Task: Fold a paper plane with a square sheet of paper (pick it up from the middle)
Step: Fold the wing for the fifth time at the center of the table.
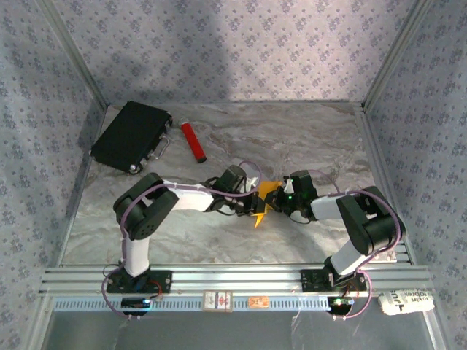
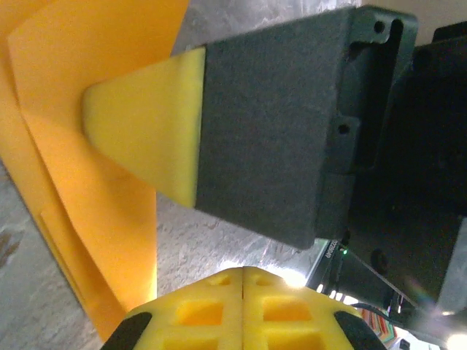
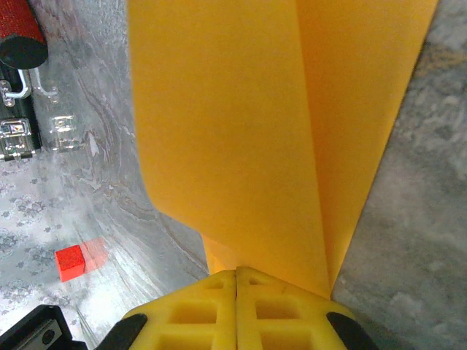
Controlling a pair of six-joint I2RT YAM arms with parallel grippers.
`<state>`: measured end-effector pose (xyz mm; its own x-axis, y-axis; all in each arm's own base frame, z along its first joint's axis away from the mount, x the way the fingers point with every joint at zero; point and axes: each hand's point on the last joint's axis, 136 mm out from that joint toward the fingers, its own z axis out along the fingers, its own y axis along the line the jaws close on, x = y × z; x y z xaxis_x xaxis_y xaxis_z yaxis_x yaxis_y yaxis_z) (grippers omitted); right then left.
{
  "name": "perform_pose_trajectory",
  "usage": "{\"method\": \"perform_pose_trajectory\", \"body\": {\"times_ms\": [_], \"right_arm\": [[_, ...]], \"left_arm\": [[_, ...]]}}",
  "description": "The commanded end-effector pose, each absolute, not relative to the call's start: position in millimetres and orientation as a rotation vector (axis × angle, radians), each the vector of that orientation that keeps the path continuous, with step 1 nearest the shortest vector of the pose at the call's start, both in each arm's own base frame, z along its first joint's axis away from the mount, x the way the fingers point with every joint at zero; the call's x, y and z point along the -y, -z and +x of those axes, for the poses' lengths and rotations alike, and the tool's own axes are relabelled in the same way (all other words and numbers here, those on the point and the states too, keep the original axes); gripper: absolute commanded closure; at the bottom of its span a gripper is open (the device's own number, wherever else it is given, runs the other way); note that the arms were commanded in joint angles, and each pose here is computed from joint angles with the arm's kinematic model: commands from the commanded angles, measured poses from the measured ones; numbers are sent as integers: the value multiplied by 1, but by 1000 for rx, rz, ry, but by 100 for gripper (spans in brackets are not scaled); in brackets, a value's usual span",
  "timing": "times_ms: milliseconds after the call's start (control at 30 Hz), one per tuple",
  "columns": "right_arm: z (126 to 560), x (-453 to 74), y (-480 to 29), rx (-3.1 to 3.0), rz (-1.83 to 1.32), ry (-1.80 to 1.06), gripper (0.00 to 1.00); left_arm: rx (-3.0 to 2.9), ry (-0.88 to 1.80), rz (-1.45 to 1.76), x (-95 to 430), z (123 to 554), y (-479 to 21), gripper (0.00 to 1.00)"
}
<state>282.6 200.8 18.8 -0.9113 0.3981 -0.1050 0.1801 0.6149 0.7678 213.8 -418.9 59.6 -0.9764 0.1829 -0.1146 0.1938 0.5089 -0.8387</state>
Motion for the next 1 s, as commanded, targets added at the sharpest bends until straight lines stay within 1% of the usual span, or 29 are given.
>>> {"method": "perform_pose_trajectory", "body": {"times_ms": [0, 267, 633, 967], "right_arm": [[250, -179, 25, -2749, 614, -992, 93], [250, -178, 28, -2755, 613, -988, 93], [249, -176, 32, -2765, 623, -978, 93], [247, -173, 36, -2775, 632, -963, 93]], "left_arm": [[-2726, 1487, 384, 425, 216, -55, 93], [-2779, 1445, 402, 425, 213, -37, 94], [-2859, 1402, 410, 414, 189, -12, 94], [-2900, 1382, 420, 406, 171, -4, 94]]}}
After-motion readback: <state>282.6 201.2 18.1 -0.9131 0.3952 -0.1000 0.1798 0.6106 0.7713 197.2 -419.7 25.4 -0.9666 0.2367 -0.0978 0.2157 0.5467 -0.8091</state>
